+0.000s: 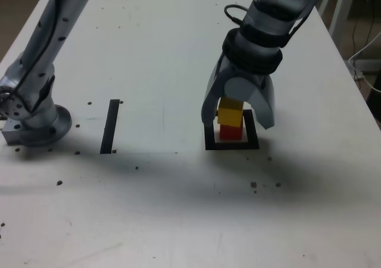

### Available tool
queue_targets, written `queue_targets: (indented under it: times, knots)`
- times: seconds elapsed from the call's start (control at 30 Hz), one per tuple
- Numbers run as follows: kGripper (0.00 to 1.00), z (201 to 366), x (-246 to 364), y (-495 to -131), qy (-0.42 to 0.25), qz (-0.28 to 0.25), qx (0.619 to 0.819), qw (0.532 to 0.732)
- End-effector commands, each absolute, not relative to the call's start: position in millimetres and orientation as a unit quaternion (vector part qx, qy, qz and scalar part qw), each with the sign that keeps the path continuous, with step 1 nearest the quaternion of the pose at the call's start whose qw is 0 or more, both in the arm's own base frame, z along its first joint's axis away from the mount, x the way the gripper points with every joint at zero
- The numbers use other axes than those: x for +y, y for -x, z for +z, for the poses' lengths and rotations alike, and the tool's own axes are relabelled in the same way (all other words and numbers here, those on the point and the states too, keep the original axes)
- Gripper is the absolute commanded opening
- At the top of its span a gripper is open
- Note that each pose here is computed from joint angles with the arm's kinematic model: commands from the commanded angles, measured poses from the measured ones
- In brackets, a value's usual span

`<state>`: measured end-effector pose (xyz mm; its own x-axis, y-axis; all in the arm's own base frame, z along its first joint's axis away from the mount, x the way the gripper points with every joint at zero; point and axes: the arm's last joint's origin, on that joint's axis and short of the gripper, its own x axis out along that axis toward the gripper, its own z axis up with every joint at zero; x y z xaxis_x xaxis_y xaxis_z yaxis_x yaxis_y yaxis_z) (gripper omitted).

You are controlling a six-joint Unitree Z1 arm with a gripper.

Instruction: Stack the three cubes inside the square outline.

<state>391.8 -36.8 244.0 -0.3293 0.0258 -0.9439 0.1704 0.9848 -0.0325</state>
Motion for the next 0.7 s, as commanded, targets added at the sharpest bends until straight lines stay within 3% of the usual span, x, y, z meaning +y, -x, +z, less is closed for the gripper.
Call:
queue_targets:
  times: [0.0,0.27,0.67]
  knots:
    - [0.99,253.5,-28,-385,-0.055,-0.049,0.812,0.579]
    - [1.00,265.9,9,-378,-0.039,-0.005,0.809,0.586]
    - [1.00,264.7,58,-389,-0.010,0.019,0.804,0.594]
